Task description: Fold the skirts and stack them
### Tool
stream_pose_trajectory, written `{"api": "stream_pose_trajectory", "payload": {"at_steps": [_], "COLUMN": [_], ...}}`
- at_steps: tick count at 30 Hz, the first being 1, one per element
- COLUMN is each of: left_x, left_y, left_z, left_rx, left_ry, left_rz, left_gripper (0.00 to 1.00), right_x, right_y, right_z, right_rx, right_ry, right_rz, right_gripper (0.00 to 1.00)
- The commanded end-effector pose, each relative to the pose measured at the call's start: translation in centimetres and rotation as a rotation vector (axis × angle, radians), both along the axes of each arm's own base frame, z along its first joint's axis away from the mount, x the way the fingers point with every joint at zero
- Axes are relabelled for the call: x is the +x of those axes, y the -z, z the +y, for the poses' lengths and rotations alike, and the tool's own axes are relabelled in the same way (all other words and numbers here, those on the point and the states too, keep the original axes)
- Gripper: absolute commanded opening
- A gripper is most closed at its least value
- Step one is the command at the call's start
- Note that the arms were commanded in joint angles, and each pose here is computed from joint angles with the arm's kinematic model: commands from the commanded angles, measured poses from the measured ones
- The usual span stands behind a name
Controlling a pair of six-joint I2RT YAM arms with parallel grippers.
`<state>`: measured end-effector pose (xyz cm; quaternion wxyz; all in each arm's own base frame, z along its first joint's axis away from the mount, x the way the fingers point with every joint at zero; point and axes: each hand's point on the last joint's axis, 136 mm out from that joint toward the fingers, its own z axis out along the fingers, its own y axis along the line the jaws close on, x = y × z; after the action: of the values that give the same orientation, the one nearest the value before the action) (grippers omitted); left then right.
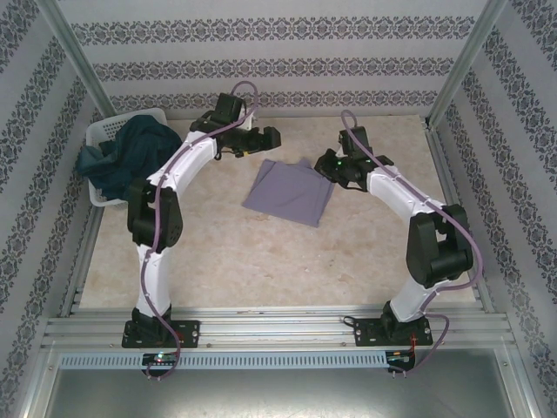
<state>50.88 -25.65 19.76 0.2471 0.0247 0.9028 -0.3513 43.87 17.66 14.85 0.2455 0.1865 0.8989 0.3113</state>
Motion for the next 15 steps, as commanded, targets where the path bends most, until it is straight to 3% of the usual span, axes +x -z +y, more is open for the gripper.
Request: {"api": "stream_pose_trajectory", "payload": {"at_steps": [1, 6, 12, 15], "left_x": [-0.6, -0.3, -0.5, -1.5], "left_y": [2.7, 7.1, 17.7, 19.2], "left_z": [-3.9, -6.2, -2.4, -2.0], "left_rx": [-0.139, -0.218, -0.051, -0.044], "left_ry": [0.038, 0.050, -0.096, -0.094], "left_rz": [0.094, 0.209, 0.379, 0.402], "left_gripper": [0.83, 0.69, 0.61, 0.62], "right_x": [0.1, 0.2, -1.6, -1.7], "right_y": [3.6, 7.3, 13.1, 13.9], "right_z": [1.6, 3.2, 1.2, 0.5], "right_rx": [0.109, 0.162, 0.045, 0.011], "right_ry": [0.023, 0.014, 0.050, 0.013], "right_rz": [0.106, 0.186, 0.279, 0.277], "right_gripper": [0.00, 0.00, 0.00, 0.01]}}
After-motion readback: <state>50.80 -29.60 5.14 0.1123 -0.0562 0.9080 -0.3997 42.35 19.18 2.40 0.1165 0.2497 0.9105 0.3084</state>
